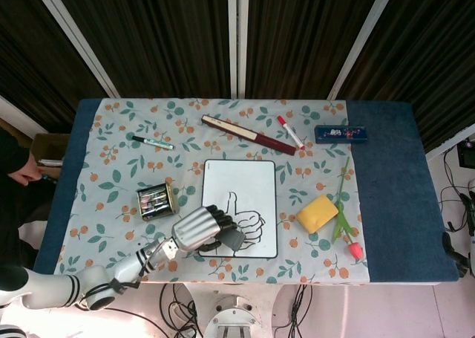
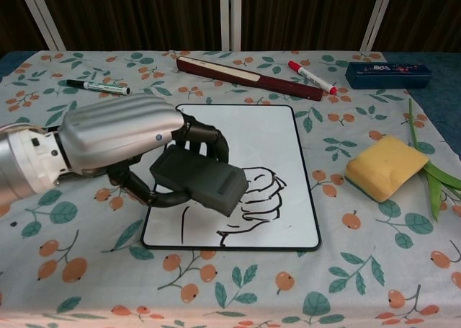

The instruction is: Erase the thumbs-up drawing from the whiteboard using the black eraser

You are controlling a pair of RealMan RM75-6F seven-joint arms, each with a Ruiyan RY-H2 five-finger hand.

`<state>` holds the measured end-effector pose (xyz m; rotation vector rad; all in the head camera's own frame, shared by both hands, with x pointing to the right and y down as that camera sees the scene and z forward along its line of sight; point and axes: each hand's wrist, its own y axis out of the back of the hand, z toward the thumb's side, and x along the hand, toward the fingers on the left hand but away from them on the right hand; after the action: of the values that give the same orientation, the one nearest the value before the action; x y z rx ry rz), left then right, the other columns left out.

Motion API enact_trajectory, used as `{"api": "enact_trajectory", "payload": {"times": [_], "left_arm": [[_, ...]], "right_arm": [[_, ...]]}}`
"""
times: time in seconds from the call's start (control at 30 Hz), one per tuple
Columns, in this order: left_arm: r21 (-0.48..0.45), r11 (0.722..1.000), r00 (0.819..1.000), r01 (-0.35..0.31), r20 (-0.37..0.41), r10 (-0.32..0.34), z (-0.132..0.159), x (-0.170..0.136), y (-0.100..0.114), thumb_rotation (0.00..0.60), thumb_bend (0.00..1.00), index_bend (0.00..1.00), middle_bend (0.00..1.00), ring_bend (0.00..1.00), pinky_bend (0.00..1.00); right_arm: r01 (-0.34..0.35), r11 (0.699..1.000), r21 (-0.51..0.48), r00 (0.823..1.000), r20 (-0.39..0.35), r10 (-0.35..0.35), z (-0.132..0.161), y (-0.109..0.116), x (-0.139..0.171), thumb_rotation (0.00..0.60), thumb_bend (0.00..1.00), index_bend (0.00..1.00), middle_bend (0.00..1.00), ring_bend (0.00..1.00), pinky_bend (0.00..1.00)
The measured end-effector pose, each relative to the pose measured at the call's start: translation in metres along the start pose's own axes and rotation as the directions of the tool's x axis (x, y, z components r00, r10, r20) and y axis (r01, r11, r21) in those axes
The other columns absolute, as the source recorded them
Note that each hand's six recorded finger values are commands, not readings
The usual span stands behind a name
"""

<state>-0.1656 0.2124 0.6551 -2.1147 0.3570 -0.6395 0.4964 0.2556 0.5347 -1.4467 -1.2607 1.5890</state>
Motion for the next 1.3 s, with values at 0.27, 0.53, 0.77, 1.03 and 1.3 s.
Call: {"api": "enact_trajectory", "payload": {"times": [0.27,0.53,0.77,1.03,1.3], "left_arm": [[0.012,1.000,1.000,0.021,0.014,-0.021,0.010,-0.015,-0.018,0.600,0.45,0.69,0.64,0.52,0.62],[0.011,0.999,0.999,0.031,0.022,-0.031,0.015,-0.012,-0.028,0.600,0.45,0.69,0.65,0.52,0.62],[0.001,0.999,0.999,0.051,0.012,-0.051,0.016,-0.008,-0.036,0.600,0.48,0.72,0.66,0.53,0.63],[-0.007,0.999,0.999,0.046,-0.003,-0.046,0.016,0.000,-0.038,0.600,0.49,0.76,0.68,0.56,0.66],[-0.007,0.999,0.998,0.046,-0.034,-0.046,0.007,0.012,-0.040,0.600,0.50,0.76,0.69,0.56,0.66]], "right_arm": [[-0.008,1.000,0.002,1.000,-0.004,0.008,0.003,-0.002,-0.001,0.600,0.34,0.00,0.00,0.00,0.00],[-0.015,1.000,0.004,1.000,0.000,0.015,0.003,-0.003,-0.001,0.600,0.34,0.00,0.00,0.00,0.00],[-0.015,1.000,0.002,1.000,0.005,0.015,0.001,-0.002,-0.001,0.600,0.34,0.00,0.00,0.00,0.00],[-0.028,1.000,0.000,1.000,0.007,0.028,0.001,-0.006,-0.002,0.600,0.34,0.00,0.00,0.00,0.00],[-0.025,1.000,0.001,1.000,0.005,0.025,0.002,-0.005,-0.001,0.600,0.34,0.00,0.00,0.00,0.00]]}}
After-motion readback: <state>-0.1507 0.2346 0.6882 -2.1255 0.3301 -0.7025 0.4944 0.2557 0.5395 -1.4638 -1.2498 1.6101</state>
